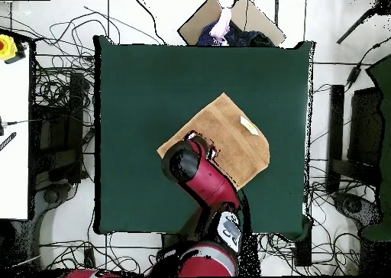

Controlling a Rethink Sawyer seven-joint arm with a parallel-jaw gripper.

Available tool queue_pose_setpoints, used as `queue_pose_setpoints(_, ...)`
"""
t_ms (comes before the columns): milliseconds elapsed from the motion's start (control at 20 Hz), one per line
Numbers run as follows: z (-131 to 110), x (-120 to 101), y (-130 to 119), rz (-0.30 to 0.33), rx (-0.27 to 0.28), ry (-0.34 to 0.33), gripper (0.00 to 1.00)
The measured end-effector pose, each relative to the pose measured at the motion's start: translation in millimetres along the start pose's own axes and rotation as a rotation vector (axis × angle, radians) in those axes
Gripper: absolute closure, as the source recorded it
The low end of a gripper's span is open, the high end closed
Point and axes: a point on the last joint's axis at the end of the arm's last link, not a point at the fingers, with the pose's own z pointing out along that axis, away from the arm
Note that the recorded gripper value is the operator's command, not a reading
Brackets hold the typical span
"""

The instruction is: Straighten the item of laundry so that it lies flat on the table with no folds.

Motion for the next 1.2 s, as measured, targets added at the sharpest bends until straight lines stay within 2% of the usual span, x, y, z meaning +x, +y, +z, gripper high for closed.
queue_pose_setpoints(150, 2, 4, 9, -0.012, 0.003, -0.015, 0.0)
queue_pose_setpoints(450, 1, 40, 38, -0.084, 0.059, -0.006, 0.0)
queue_pose_setpoints(500, 0, 56, 48, -0.118, 0.075, 0.018, 0.0)
queue_pose_setpoints(800, 0, 82, 54, -0.163, 0.117, 0.099, 0.0)
queue_pose_setpoints(1000, 4, 79, 48, -0.146, 0.133, 0.134, 0.0)
queue_pose_setpoints(1200, 9, 68, 37, -0.111, 0.138, 0.175, 0.0)
